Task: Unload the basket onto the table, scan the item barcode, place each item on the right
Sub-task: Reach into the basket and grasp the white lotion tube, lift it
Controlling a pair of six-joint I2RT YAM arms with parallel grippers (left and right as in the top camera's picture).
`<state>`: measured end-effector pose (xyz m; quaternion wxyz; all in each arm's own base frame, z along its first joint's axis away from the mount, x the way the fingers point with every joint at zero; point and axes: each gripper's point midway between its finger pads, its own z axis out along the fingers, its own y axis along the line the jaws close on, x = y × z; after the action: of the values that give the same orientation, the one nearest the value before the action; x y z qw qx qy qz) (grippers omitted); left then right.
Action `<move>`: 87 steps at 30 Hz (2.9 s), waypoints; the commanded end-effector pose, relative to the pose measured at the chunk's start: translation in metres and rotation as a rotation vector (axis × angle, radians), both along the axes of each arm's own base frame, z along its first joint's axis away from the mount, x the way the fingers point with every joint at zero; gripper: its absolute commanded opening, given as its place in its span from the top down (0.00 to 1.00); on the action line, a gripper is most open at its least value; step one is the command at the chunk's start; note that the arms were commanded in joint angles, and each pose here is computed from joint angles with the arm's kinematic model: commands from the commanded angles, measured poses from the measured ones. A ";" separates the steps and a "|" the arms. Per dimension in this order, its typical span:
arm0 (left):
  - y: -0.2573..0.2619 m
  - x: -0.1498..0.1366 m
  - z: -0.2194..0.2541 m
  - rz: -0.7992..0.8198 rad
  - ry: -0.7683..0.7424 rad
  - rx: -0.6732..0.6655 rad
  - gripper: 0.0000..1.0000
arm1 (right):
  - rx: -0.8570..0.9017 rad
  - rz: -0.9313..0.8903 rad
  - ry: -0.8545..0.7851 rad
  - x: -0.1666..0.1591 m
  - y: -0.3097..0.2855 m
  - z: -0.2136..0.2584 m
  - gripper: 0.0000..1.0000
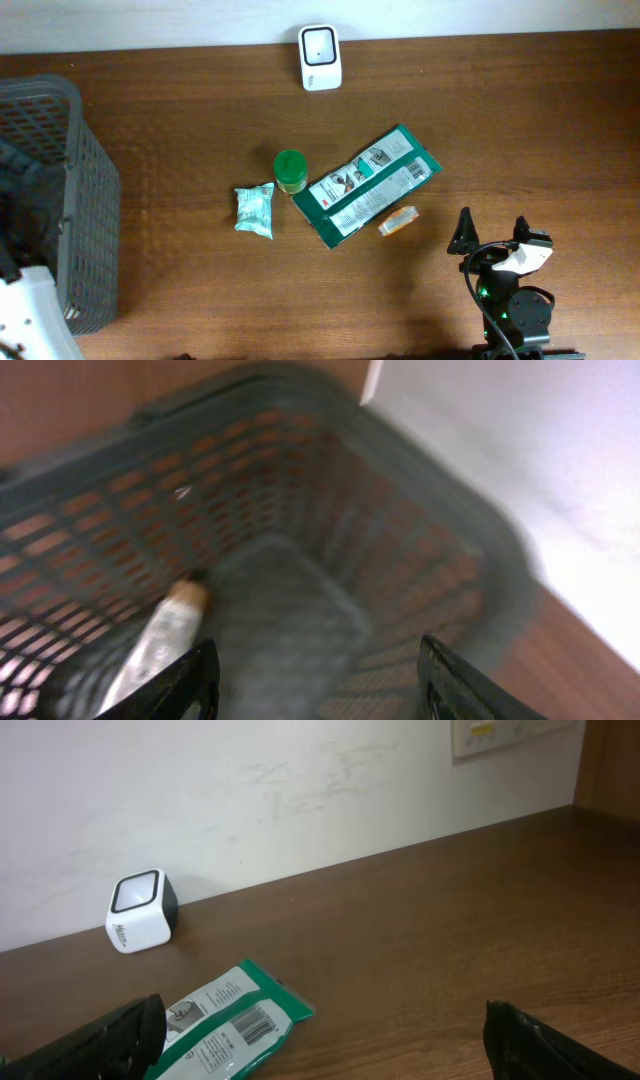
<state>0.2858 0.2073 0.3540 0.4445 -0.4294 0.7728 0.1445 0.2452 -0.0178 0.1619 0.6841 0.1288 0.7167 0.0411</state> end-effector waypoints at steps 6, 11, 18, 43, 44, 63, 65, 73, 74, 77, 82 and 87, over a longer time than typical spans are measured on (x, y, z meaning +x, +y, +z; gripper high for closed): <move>0.061 -0.028 -0.107 0.215 0.287 -0.215 0.39 | -0.004 0.004 0.005 0.000 0.001 -0.003 0.02; 0.073 -0.042 -0.158 0.270 0.385 -0.287 0.30 | -0.004 0.004 0.005 0.000 0.001 -0.003 0.02; 0.084 -0.065 -0.217 0.256 0.473 -0.291 0.31 | -0.004 0.004 0.005 0.000 0.001 -0.003 0.02; 0.097 -0.091 -0.330 0.137 0.684 -0.239 0.41 | -0.004 0.004 0.005 0.000 0.001 -0.003 0.02; 0.097 -0.092 -0.333 0.136 0.688 -0.243 0.46 | -0.004 0.004 0.005 0.000 0.001 -0.003 0.02; 0.116 -0.045 -0.248 0.094 0.576 -0.158 1.00 | -0.004 0.004 0.005 0.000 0.001 -0.003 0.02; 0.119 -0.030 -0.214 0.084 0.527 -0.108 1.00 | -0.004 0.004 0.005 0.000 0.001 -0.003 0.02; 0.108 0.018 -0.064 0.036 0.270 0.126 1.00 | -0.004 0.004 0.005 0.000 0.001 -0.003 0.01; 0.102 0.022 -0.042 0.026 0.229 0.159 1.00 | -0.004 0.004 0.005 0.000 0.001 -0.003 0.02; 0.067 0.034 0.027 -0.048 0.079 0.249 1.00 | -0.004 0.004 0.005 0.000 0.001 -0.003 0.02; -0.026 0.052 0.085 -0.325 -0.124 0.282 1.00 | -0.004 0.004 0.005 0.000 0.001 -0.003 0.02; -0.120 0.070 0.077 -0.578 -0.140 0.200 1.00 | -0.004 0.004 0.005 0.000 0.001 -0.003 0.01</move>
<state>0.3449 0.1458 0.4253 0.5496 -0.2113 0.7984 0.1259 0.2452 -0.0177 0.1619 0.6841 0.1287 0.7167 0.0413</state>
